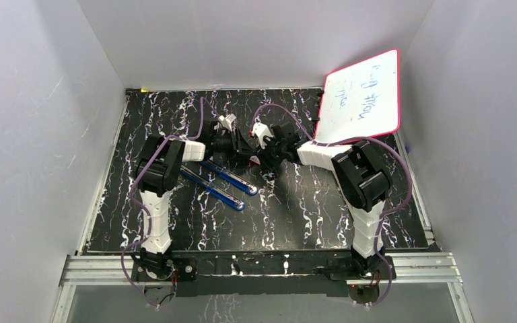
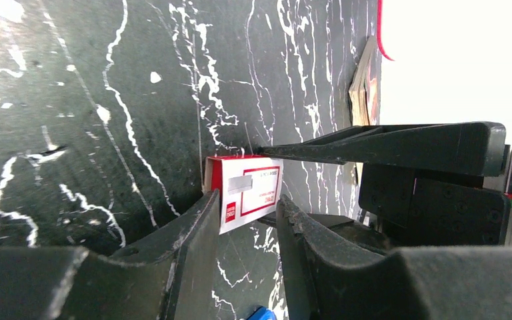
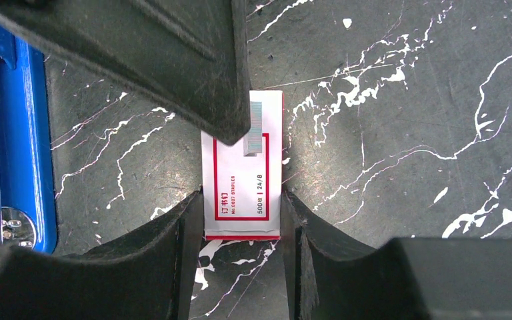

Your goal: Load the staples into the stapler

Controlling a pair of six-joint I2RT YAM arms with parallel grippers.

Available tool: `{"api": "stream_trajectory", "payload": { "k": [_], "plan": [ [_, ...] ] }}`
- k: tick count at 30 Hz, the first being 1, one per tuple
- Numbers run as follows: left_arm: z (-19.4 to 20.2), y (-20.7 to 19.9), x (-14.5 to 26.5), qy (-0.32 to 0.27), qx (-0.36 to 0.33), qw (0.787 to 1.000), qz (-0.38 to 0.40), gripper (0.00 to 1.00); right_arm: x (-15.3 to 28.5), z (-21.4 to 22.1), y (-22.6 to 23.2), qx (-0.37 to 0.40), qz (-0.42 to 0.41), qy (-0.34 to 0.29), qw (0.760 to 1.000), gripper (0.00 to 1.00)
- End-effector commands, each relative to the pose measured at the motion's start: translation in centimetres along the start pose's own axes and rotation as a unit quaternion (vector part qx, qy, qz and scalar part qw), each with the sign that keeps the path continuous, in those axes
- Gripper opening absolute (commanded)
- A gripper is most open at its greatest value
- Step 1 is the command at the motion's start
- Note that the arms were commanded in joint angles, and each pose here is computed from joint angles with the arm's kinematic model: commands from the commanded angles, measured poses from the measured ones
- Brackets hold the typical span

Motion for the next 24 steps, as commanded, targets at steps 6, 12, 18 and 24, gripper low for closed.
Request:
{"api": "stream_trajectory", "payload": {
  "k": [6,12,18,24],
  "plan": [
    [1.6,-1.5,-1.4,0.045,-0.014,0.998,0.032,0.34,-1.0,1.2,0.9,-0.002,-0.016,0.033,0.999,0.53],
    [2.0,-1.6,-1.7,0.051,-0.014,0.998,0.036,0.32,-1.1,1.1,0.8,0.001,-0.014,0.031,0.999,0.56],
    [2.2,-1.7,-1.9,0.057,-0.011,0.998,0.039,0.25,-1.1,1.1,0.8,0.002,-0.015,0.033,0.999,0.55],
    [1.9,-1.8,-1.5,0.046,-0.016,0.998,0.026,0.19,-0.9,1.4,1.0,0.003,-0.014,0.036,0.999,0.53]
  ]
}}
Point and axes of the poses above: each gripper's point midway between its finger pads, its own x axis back along the fingers, its own y axis along the line the jaws close on, z = x × y, the point moved 9 cm from there along x, back along the fingers, and after that the axes turned 13 degrees about x, right-handed, at the moved point
